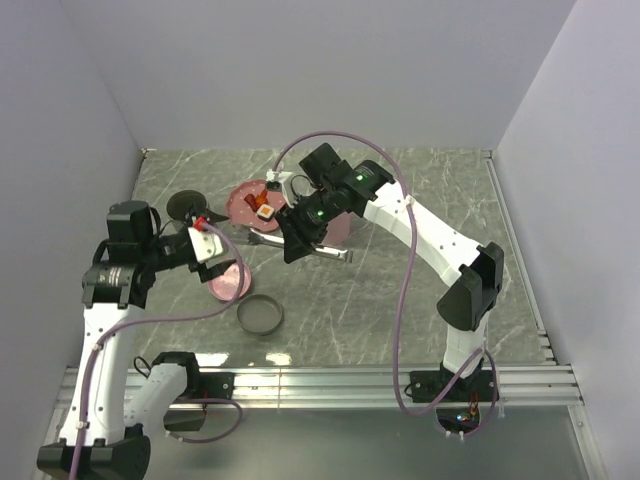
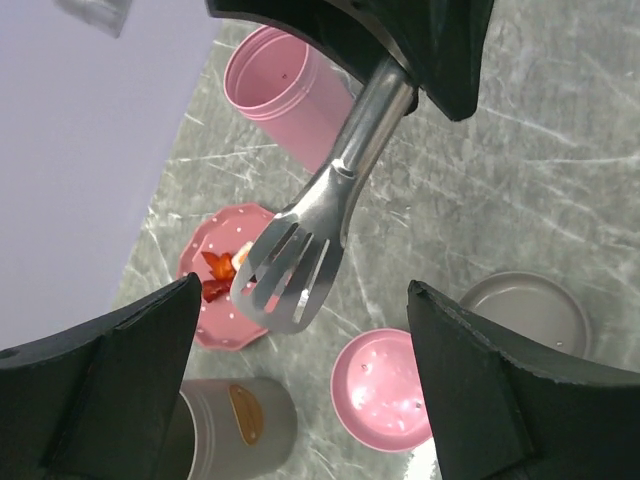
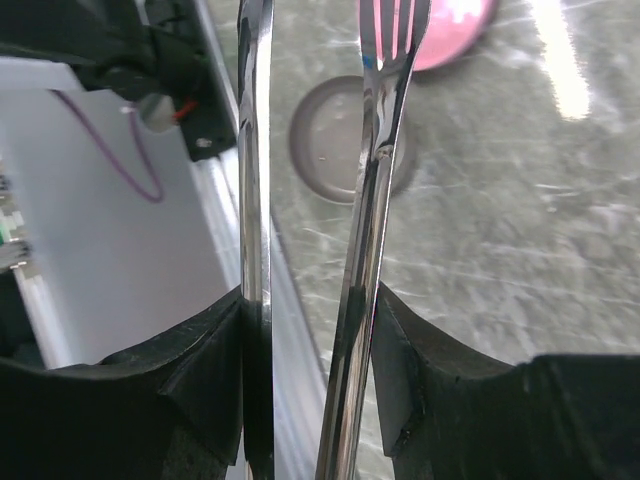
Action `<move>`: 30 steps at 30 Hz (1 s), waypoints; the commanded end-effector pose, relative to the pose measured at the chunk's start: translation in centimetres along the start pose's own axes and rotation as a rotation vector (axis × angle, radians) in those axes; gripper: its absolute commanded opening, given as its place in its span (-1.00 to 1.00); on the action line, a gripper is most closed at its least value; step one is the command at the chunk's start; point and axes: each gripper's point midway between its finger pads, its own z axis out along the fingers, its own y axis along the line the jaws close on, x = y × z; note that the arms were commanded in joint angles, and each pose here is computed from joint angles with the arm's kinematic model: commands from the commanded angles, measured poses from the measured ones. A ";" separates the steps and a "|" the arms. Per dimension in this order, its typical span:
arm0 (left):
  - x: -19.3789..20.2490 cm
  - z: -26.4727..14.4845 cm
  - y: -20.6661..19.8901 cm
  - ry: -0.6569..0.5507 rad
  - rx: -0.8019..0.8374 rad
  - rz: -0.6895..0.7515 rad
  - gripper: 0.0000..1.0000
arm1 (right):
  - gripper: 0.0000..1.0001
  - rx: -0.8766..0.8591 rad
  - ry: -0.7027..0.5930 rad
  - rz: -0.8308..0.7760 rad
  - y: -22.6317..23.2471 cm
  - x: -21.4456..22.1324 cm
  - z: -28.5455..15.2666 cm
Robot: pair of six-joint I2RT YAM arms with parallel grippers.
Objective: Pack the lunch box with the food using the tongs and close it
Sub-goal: Pass the clamp from the right arm to the left
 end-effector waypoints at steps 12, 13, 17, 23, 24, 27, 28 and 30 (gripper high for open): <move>-1.8 2.8 -0.9 -0.042 -0.041 0.378 0.81 | 0.01 -0.138 -0.046 0.023 3.2 -2.0 0.2; -2.1 3.2 -1.3 -0.049 -0.024 0.391 0.81 | 0.01 -0.136 -0.050 0.023 3.2 -2.1 0.2; -2.2 4.2 -2.0 -0.042 0.014 0.389 0.81 | 0.01 -0.112 -0.062 0.007 3.3 -2.3 -0.3; -1.8 5.5 -2.2 -0.018 0.032 0.379 0.78 | 0.01 -0.118 -0.062 -0.022 4.4 -1.9 -0.7; -1.6 5.6 -2.1 -0.011 0.031 0.376 0.78 | 0.01 -0.129 -0.064 -0.028 4.8 -1.9 -0.8; -1.1 5.8 -2.2 0.009 0.039 0.387 0.76 | 0.01 -0.149 -0.069 -0.030 5.3 -1.9 -1.1; -0.8 5.9 -2.2 0.022 0.040 0.396 0.75 | 0.01 -0.154 -0.069 -0.033 5.6 -1.8 -1.2; -0.7 5.9 -2.2 0.026 0.040 0.397 0.73 | 0.01 -0.164 -0.070 -0.037 5.9 -1.8 -1.3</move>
